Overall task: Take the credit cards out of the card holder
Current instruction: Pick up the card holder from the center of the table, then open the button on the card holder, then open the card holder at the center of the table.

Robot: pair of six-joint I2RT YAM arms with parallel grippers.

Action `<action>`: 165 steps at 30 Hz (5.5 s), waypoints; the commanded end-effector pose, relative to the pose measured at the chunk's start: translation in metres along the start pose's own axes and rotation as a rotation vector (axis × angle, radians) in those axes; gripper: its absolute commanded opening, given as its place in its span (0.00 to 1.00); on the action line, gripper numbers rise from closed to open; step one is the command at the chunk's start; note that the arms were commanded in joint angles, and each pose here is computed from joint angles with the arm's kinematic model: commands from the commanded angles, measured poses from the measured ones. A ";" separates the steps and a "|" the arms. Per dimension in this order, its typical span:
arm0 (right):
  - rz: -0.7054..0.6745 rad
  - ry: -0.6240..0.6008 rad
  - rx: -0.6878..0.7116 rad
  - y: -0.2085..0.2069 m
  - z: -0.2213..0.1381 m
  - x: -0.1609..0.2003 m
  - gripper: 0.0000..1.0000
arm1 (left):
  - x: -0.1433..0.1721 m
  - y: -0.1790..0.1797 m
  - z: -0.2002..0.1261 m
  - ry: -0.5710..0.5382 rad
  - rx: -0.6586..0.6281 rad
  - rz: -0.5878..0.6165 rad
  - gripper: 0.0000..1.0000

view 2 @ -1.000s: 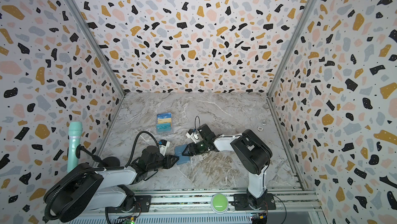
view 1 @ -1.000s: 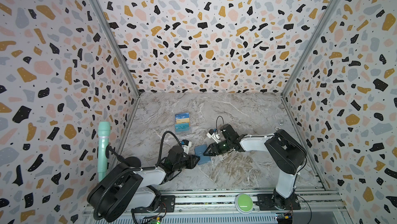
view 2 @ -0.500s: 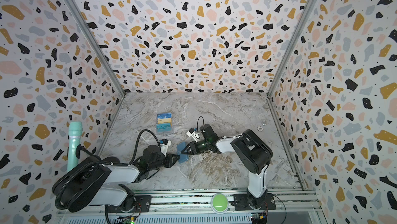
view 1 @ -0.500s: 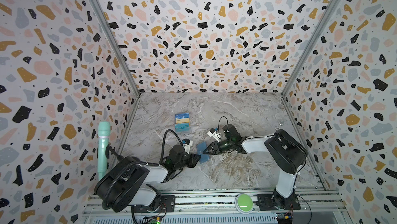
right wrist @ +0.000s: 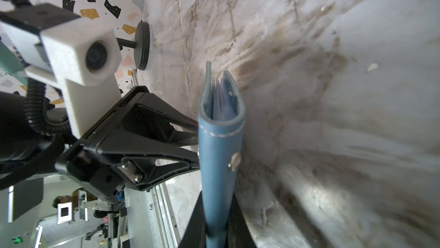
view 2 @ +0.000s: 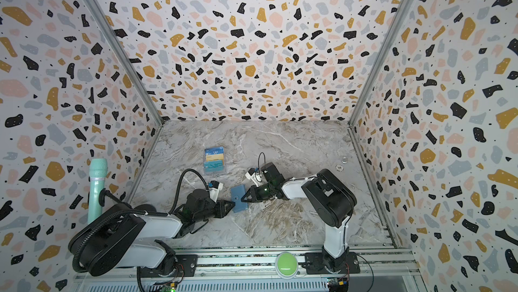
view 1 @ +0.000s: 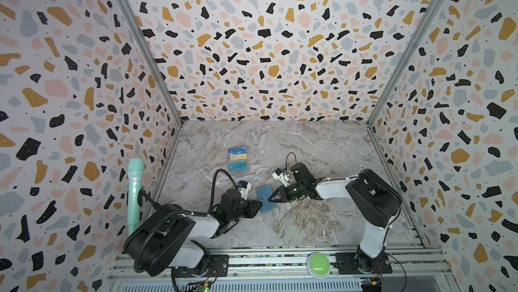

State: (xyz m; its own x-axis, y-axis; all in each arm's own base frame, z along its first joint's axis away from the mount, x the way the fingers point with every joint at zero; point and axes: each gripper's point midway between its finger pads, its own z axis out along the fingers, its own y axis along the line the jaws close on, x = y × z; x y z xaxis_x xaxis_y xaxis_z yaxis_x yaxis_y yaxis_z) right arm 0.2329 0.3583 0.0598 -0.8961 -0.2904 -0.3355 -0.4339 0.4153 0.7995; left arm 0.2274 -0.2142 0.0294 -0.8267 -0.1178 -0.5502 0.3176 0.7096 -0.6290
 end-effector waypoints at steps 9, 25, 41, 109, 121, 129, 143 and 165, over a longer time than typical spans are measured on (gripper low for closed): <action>-0.282 -0.287 0.113 0.048 -0.072 -0.050 0.02 | -0.087 -0.059 -0.028 -0.164 0.023 0.082 0.45; -0.394 -0.509 0.311 0.080 -0.092 -0.070 0.00 | -0.136 -0.087 -0.046 -0.300 -0.041 0.053 0.36; -0.448 -0.525 0.283 0.091 -0.093 -0.070 0.00 | -0.141 -0.122 -0.035 -0.290 0.140 0.048 0.44; -0.539 -0.461 -0.143 0.105 -0.178 -0.032 0.00 | -0.135 -0.141 -0.034 -0.218 0.164 0.163 0.37; -0.578 -0.451 -0.272 0.123 -0.197 -0.020 0.00 | -0.136 -0.202 -0.071 -0.290 0.554 0.153 0.54; -0.609 -0.432 -0.338 0.137 -0.203 -0.014 0.00 | -0.137 -0.204 -0.072 -0.311 0.589 0.132 0.45; -0.619 -0.404 -0.415 0.148 -0.206 -0.006 0.00 | -0.132 -0.221 -0.080 -0.291 0.751 0.100 0.31; -0.594 -0.424 -0.396 0.142 -0.203 -0.022 0.00 | -0.122 -0.227 -0.082 -0.247 0.837 0.085 0.10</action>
State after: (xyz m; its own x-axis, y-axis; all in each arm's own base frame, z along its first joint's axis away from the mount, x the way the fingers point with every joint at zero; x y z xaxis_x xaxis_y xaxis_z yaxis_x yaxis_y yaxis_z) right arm 0.2029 0.2475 0.2696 -0.5655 -0.0023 -0.8247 -0.8225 -0.0719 0.5642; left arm 0.2248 -0.3068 0.2717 -0.7196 -0.2908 -0.6306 0.6505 0.0354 -0.7587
